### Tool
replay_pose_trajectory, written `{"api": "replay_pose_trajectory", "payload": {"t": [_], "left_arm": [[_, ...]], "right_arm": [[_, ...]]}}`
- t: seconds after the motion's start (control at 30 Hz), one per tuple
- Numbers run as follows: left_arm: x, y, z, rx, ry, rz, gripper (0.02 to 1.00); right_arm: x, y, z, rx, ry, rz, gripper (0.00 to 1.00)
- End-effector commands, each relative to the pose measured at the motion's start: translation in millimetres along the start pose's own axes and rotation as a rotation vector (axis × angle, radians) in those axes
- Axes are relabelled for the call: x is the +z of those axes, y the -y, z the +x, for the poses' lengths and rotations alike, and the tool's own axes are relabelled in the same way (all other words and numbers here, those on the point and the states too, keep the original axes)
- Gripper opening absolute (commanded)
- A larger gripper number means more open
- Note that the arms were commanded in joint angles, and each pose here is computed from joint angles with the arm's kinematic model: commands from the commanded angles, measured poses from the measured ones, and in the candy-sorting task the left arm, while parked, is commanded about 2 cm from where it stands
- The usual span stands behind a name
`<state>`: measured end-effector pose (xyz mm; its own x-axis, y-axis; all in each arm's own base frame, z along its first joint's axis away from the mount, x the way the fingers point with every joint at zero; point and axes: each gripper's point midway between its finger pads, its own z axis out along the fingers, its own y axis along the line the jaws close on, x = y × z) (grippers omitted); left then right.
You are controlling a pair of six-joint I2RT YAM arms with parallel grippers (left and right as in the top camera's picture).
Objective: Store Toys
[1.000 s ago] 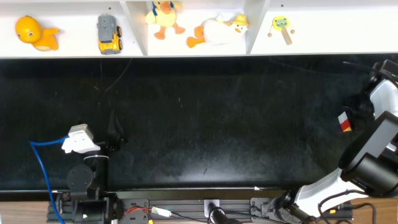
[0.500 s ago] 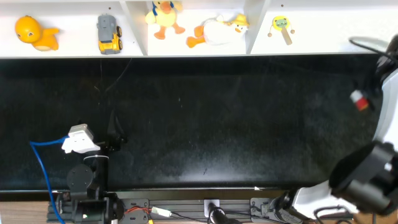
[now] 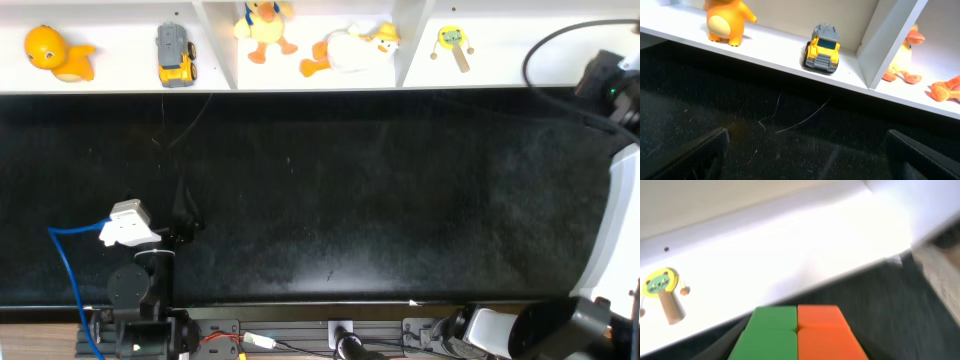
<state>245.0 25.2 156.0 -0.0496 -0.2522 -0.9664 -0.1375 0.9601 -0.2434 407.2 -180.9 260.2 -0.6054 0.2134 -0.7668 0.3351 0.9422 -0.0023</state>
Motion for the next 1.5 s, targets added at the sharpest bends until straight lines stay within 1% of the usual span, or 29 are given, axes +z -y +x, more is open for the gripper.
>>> {"api": "replay_pose_trajectory", "payload": {"t": [0.03, 0.1, 0.23, 0.3, 0.37, 0.43, 0.47, 0.5, 0.57, 0.63, 0.7, 0.77, 0.97, 1.1, 1.23, 1.33, 1.5], "left_arm": [[-1, 3, 0, 0.023, 0.004, 0.018, 0.998], [-1, 3, 0, 0.023, 0.004, 0.017, 0.998], [-1, 3, 0, 0.023, 0.004, 0.017, 0.998], [-1, 3, 0, 0.023, 0.004, 0.018, 0.998], [-1, 3, 0, 0.023, 0.004, 0.018, 0.998], [-1, 3, 0, 0.023, 0.004, 0.018, 0.998], [-1, 3, 0, 0.023, 0.004, 0.018, 0.998], [-1, 3, 0, 0.023, 0.004, 0.017, 0.998], [-1, 3, 0, 0.023, 0.004, 0.017, 0.996], [-1, 3, 0, 0.023, 0.004, 0.017, 0.998], [-1, 3, 0, 0.023, 0.004, 0.018, 0.998], [-1, 3, 0, 0.023, 0.004, 0.017, 0.996], [-1, 3, 0, 0.023, 0.004, 0.017, 0.996], [-1, 3, 0, 0.023, 0.004, 0.017, 0.998], [-1, 3, 0, 0.023, 0.004, 0.017, 0.998], [-1, 3, 0, 0.023, 0.004, 0.017, 0.998], [-1, 3, 0, 0.023, 0.004, 0.017, 0.998]], "right_arm": [[15, -20, 3, -0.152, 0.08, -0.12, 0.049], [17, -27, -5, -0.17, 0.134, -0.152, 0.051], [10, -42, -10, -0.212, 0.169, -0.215, 0.049], [11, -44, -8, -0.242, 0.189, -0.214, 0.049], [25, -38, -2, -0.292, 0.23, -0.187, 0.049], [44, -24, 7, -0.279, 0.281, -0.155, 0.047], [53, -18, 8, -0.245, 0.314, -0.148, 0.047], [58, -14, 7, -0.215, 0.353, -0.158, 0.045], [63, -17, 0, -0.203, 0.431, -0.216, 0.045], [65, -29, -9, -0.228, 0.498, -0.294, 0.047], [68, -40, -15, -0.253, 0.553, -0.339, 0.045], [73, -45, -18, -0.244, 0.581, -0.347, 0.045], [95, -49, -16, -0.148, 0.618, -0.39, 0.045], [108, -51, -10, -0.157, 0.629, -0.387, 0.047], [117, -42, -9, -0.143, 0.634, -0.337, 0.045], [125, -39, -3, -0.154, 0.619, -0.314, 0.045], [146, -38, 14, -0.14, 0.579, -0.316, 0.045]]}}
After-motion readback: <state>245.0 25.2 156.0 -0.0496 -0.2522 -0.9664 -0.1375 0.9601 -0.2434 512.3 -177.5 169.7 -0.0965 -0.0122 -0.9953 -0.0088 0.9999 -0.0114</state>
